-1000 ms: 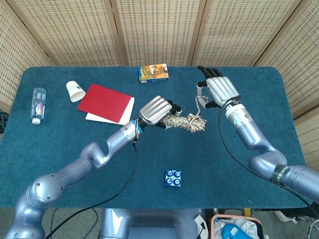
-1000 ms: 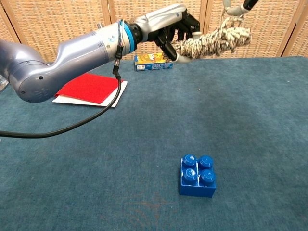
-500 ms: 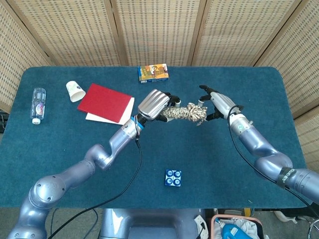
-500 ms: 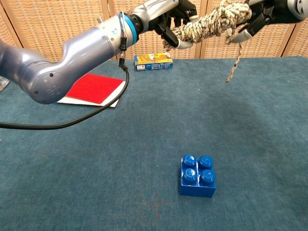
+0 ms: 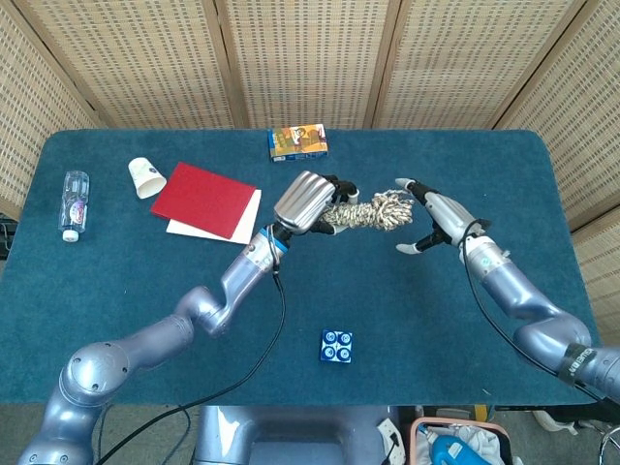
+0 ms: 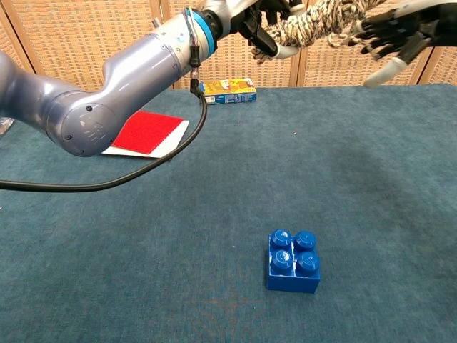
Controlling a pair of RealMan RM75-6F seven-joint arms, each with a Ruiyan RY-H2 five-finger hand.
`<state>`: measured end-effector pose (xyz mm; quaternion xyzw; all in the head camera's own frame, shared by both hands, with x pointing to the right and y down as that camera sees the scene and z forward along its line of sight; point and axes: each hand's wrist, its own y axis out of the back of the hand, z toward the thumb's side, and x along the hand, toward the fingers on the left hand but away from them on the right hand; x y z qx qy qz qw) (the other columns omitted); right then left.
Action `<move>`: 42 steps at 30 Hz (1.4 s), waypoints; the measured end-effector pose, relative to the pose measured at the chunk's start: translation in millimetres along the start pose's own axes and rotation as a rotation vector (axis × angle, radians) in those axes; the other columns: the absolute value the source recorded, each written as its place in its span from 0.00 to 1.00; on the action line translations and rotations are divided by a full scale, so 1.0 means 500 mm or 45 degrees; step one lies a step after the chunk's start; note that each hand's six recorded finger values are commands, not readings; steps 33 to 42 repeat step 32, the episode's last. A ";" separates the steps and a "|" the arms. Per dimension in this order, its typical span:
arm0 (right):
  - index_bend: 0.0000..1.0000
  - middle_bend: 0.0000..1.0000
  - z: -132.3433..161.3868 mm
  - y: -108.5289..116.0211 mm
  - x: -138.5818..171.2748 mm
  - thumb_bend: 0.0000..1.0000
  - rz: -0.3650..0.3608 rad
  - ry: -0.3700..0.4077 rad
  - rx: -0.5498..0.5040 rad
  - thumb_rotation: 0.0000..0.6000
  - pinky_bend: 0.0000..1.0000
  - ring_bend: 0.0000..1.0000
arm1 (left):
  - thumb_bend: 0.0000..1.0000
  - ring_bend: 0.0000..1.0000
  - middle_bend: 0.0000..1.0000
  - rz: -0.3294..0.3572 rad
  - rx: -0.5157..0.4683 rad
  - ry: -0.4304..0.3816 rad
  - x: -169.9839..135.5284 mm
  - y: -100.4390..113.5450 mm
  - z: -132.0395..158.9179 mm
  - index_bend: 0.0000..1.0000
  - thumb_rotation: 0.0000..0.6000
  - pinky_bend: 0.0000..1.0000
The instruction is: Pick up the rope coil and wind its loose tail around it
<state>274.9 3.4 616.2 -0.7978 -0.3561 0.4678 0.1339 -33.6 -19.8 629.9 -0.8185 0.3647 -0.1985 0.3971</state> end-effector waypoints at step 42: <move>0.00 0.00 -0.318 -0.027 0.350 0.00 -0.526 -0.103 0.686 1.00 0.00 0.00 | 0.73 0.57 0.63 0.043 0.139 -0.030 -0.081 0.097 0.012 0.85 1.00 0.68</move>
